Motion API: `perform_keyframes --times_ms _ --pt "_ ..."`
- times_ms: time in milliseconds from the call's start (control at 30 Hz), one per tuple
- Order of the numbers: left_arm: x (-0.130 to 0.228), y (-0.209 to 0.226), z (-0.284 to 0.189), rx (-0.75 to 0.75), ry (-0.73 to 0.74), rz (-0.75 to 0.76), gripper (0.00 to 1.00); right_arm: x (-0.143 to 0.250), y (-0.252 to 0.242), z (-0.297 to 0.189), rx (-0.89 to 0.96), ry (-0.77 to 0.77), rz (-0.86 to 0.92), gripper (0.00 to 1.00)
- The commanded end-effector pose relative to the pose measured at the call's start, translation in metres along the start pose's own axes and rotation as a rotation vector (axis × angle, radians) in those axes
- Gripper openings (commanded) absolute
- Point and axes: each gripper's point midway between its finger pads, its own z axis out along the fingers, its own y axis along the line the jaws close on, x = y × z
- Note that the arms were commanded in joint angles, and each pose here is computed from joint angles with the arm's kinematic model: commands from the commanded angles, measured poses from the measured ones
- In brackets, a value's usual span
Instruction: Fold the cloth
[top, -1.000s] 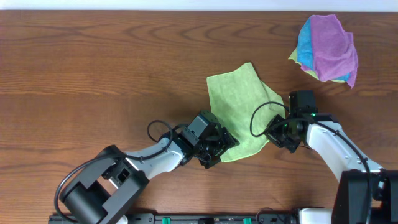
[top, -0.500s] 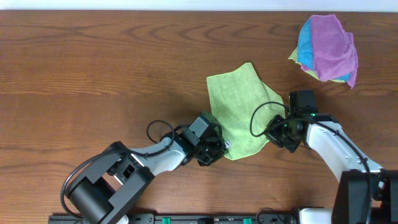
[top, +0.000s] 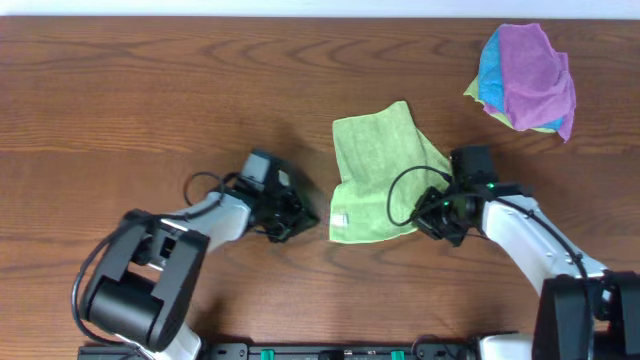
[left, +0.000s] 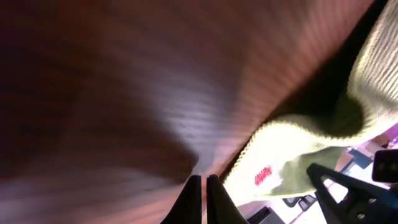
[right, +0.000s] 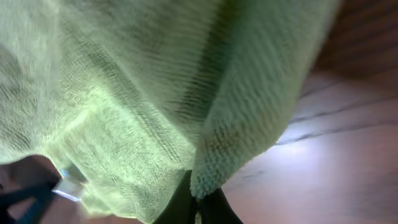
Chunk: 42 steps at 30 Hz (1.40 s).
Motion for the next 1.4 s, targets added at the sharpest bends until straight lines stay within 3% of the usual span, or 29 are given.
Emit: perform_keyframes --times_ms 0,367,433,733,1000,1100,1300,1367 --pt "0.001 0.003 -0.006 0.034 0.046 0.062 0.06 0.01 0.025 -0.001 -0.039 -0.004 -0.053 0.01" --pt "0.01 0.013 -0.008 0.007 0.096 0.083 0.06 0.02 0.051 0.005 -0.077 -0.024 -0.083 0.01" --pt "0.014 0.022 -0.008 -0.026 0.107 0.083 0.16 0.019 0.051 0.005 -0.078 -0.025 -0.081 0.01" --pt "0.021 0.032 -0.001 -0.1 0.096 0.11 0.43 0.019 0.052 0.005 -0.083 -0.022 -0.078 0.01" --pt "0.027 0.021 0.016 -0.127 0.041 0.171 0.47 0.02 0.052 0.005 -0.084 -0.02 -0.075 0.01" --pt "0.023 0.017 0.019 -0.125 0.007 0.184 0.4 0.02 0.052 0.005 -0.085 -0.019 -0.075 0.01" --pt "0.01 0.018 0.019 -0.148 -0.06 0.214 0.06 0.022 0.053 0.005 -0.095 -0.007 -0.076 0.01" --pt "0.007 0.014 0.019 -0.135 -0.075 0.243 0.06 0.023 0.054 0.005 -0.099 -0.002 -0.076 0.01"
